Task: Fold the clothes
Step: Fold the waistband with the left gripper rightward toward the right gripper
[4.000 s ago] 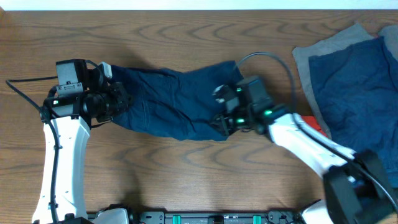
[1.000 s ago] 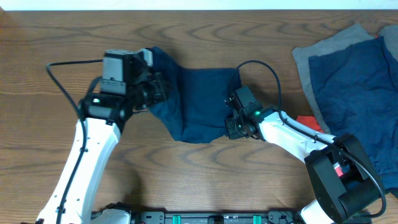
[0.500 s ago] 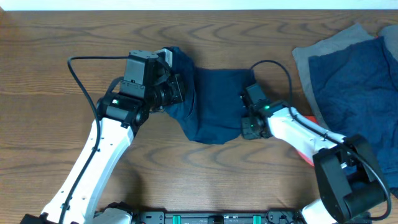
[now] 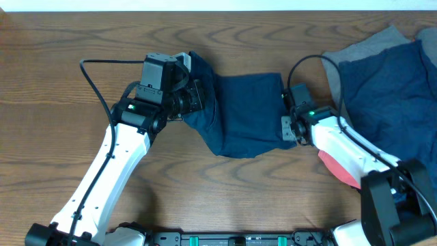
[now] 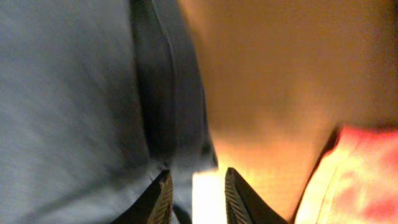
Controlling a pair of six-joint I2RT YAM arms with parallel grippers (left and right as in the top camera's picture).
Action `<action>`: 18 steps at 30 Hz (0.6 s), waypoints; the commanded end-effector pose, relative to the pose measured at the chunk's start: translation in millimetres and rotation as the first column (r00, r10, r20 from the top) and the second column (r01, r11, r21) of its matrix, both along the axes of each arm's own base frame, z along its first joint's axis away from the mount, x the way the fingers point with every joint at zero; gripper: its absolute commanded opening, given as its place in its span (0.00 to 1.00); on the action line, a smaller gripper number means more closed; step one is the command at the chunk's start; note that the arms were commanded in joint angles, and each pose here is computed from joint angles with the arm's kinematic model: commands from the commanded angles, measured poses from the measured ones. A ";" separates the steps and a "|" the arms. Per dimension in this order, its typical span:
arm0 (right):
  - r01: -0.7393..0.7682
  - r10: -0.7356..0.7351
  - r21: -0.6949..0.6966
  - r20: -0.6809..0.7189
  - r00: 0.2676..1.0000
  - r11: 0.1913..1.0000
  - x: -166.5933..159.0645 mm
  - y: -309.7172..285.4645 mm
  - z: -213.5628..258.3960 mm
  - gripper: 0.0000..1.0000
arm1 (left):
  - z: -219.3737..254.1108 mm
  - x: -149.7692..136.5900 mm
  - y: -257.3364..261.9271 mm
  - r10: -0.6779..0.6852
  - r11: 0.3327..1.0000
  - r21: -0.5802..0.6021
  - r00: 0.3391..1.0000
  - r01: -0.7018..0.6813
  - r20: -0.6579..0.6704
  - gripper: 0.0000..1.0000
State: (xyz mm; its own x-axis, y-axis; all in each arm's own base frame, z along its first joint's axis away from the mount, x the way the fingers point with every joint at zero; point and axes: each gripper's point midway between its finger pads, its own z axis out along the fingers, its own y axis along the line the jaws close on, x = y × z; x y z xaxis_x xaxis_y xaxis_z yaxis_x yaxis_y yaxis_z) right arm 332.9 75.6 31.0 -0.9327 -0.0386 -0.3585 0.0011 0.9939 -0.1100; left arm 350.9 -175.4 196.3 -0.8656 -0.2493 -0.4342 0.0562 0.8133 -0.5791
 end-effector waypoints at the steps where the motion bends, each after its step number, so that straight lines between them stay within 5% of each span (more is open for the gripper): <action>1: -0.073 0.070 0.058 0.045 0.996 0.996 15.1 10.2 9.6 0.27 | 14.2 8.4 -3.4 -0.001 1.000 -0.008 0.999 0.002 0.041 0.06; 18: -0.047 0.052 0.040 -0.137 0.989 0.998 2.1 5.2 -65.9 0.20 | 31.0 6.3 -41.5 -0.044 0.996 -0.076 0.994 0.052 0.100 0.06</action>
